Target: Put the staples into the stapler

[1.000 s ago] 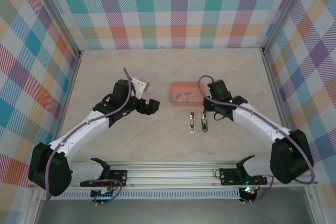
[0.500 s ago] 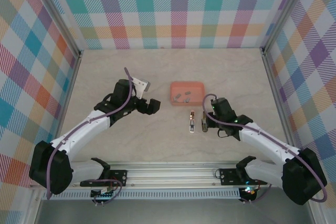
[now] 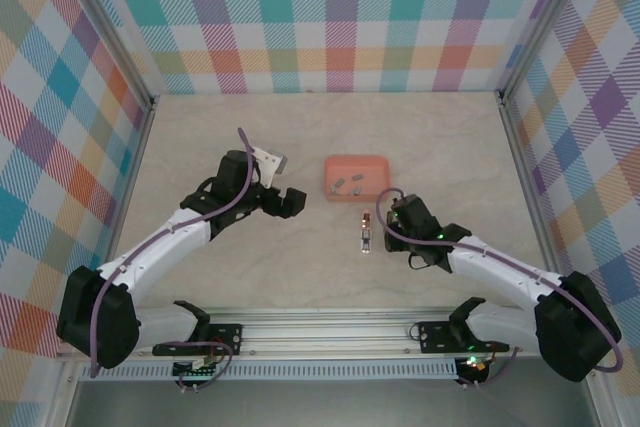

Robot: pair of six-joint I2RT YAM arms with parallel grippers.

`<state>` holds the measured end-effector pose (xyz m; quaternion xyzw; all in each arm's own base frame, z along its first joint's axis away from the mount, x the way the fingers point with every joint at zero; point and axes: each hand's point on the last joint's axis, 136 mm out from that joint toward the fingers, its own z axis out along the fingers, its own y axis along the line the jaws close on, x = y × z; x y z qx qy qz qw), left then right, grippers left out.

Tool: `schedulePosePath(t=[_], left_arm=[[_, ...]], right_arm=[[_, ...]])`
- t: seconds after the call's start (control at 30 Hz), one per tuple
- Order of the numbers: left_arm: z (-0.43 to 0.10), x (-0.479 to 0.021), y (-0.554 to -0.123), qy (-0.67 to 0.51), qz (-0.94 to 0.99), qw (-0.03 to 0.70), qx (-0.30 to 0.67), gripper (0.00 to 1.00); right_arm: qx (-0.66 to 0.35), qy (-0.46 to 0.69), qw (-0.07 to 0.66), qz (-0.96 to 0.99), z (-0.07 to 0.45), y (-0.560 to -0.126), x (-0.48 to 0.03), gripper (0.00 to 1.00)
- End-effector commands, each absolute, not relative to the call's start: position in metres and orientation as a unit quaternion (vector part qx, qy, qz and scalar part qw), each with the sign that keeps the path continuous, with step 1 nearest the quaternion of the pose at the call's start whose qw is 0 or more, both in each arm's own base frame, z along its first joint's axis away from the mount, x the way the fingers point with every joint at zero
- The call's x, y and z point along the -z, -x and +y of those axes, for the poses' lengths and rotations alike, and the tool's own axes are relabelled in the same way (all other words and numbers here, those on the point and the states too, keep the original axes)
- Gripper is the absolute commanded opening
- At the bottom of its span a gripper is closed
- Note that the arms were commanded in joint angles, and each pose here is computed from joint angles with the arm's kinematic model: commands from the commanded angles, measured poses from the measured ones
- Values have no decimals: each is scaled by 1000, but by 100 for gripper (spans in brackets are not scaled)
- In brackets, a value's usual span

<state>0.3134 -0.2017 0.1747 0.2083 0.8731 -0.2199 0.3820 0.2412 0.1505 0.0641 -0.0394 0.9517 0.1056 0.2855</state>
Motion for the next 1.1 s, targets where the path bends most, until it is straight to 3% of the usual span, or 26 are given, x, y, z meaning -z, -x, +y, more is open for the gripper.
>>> schedulePosePath(t=[0.0, 1.07], left_arm=[[-210, -189, -318, -212, 863, 393, 236, 100], [-210, -191, -318, -212, 862, 396, 234, 100]], right_arm=[[-110, 37, 290, 950, 156, -244, -62, 16], [-74, 49, 265, 960, 153, -242, -44, 16]])
